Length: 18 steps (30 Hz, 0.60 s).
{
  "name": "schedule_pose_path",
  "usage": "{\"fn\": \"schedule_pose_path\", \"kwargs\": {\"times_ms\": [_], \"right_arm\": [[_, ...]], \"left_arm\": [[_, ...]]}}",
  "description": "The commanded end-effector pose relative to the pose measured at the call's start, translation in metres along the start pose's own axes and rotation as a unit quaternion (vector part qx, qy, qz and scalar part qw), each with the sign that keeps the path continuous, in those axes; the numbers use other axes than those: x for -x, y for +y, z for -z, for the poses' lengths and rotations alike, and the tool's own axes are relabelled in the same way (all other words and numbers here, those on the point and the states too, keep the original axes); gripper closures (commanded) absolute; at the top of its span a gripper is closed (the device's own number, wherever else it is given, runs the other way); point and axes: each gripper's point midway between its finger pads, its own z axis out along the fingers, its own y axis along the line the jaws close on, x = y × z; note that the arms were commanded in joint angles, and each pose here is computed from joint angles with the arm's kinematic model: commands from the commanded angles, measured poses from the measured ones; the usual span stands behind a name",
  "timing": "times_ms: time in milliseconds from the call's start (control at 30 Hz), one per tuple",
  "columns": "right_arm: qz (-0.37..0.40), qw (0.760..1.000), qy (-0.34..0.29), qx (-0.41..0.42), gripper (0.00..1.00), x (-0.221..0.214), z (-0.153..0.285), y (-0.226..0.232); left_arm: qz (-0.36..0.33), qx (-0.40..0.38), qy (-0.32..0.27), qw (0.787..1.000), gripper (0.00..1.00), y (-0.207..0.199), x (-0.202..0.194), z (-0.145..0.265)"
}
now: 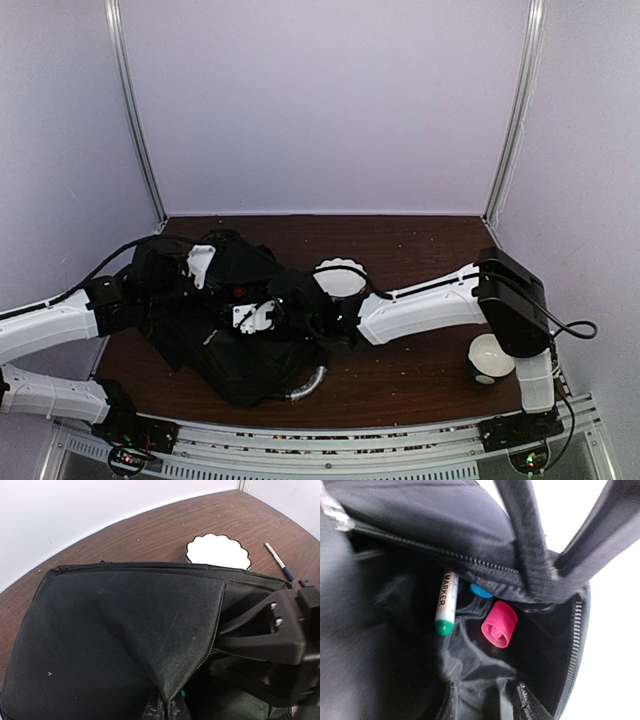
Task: Pack the student bag
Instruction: Adjust the pen in the second largest pocket of the bag, then move the pen to the center of the board.
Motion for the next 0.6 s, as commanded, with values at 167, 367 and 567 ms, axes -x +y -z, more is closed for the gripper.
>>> {"fn": "schedule_pose_path", "kwargs": {"times_ms": [167,367,567], "right_arm": [[-0.048,0.985,-0.031,0.161,0.73,0.016,0.052,0.023],[-0.085,0.973,-0.038,0.209,1.00,0.015,0.062,0.033],[-0.182,0.955,-0.037,0.230,1.00,0.014,0.060,0.019]], "left_arm": [[-0.003,-0.010,-0.074,0.997,1.00,-0.003,0.034,0.005],[0.015,-0.019,-0.080,0.996,1.00,-0.004,0.029,0.002],[0.025,-0.020,-0.080,0.996,1.00,-0.004,0.022,0.000]]}}
